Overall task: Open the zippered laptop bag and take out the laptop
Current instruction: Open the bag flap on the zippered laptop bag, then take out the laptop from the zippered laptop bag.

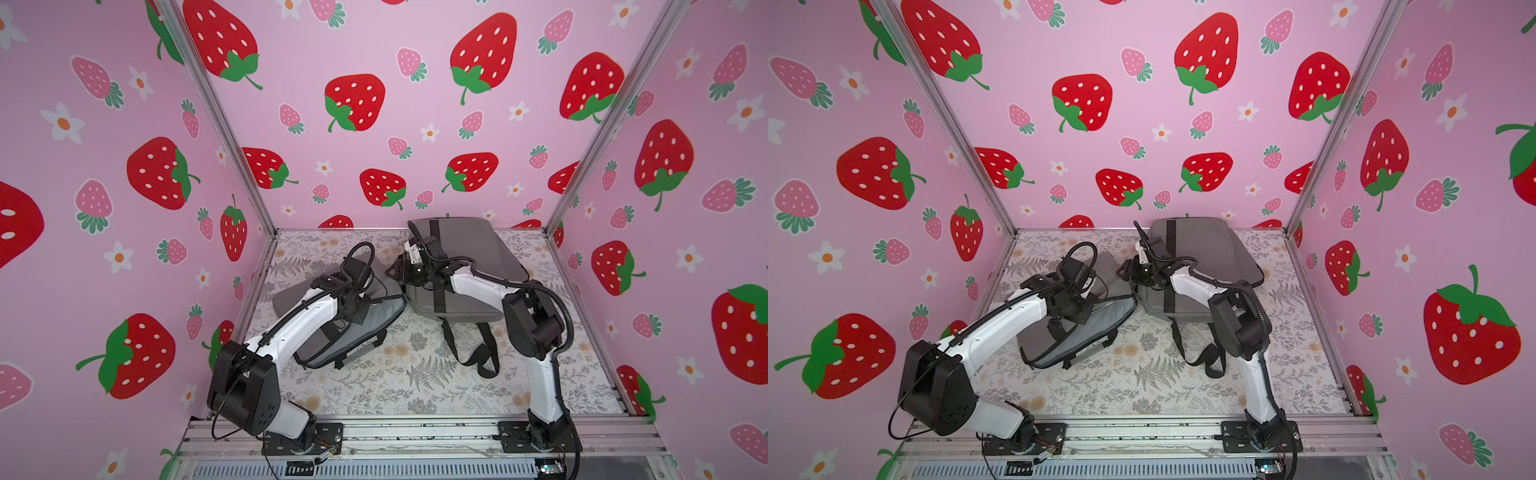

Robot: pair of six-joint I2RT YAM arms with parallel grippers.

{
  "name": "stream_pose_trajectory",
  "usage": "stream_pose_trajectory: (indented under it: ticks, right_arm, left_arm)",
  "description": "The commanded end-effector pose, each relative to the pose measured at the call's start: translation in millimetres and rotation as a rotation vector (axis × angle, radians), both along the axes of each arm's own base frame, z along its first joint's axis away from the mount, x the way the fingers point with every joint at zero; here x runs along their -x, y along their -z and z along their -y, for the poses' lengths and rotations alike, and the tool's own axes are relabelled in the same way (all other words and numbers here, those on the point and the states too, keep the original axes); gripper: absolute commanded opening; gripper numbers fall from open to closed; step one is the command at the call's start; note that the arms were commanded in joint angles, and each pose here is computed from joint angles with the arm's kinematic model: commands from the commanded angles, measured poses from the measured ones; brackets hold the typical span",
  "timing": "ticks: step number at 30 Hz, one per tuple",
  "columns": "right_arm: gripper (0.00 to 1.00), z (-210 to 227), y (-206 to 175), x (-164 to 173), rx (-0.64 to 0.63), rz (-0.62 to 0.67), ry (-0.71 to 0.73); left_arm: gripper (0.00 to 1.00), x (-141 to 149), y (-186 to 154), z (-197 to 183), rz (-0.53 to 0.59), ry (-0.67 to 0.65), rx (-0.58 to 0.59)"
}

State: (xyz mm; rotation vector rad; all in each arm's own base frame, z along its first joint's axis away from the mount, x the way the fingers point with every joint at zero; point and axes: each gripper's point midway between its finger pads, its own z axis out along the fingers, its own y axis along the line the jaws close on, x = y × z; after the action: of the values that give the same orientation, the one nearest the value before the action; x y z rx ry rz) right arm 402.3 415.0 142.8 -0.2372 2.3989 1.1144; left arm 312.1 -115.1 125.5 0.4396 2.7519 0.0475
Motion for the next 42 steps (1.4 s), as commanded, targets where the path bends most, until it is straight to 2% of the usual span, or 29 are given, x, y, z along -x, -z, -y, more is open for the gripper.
stream_pose_trajectory:
  ticks: [1,5,11,17,22,29,37,42]
  right_arm:
    - [0.77,36,-55,-6,0.005,0.125,0.083]
    - [0.79,60,-68,17,-0.012,0.121,0.089]
    - [0.76,67,-46,67,-0.098,-0.035,0.084]
    - [0.73,36,-22,100,-0.157,-0.121,0.08]
    - [0.7,-9,17,114,-0.155,-0.206,0.051]
    - [0.68,-59,40,108,-0.191,-0.248,0.067]
    - [0.63,-89,54,88,-0.295,-0.323,0.124]
    - [0.62,-103,76,88,-0.304,-0.398,0.139]
  left_arm:
    - [0.0,-21,-27,12,0.05,-0.098,0.16]
    - [0.0,-34,-37,16,0.052,-0.157,0.273]
    - [0.0,-50,-55,25,0.039,-0.213,0.412]
    - [0.0,-61,-69,38,0.02,-0.233,0.505]
    - [0.0,-68,-79,40,0.013,-0.249,0.514]
    - [0.0,-71,-94,44,0.024,-0.275,0.56]
    - [0.0,-68,-99,48,0.002,-0.311,0.606]
    - [0.0,-70,-105,52,0.007,-0.325,0.651]
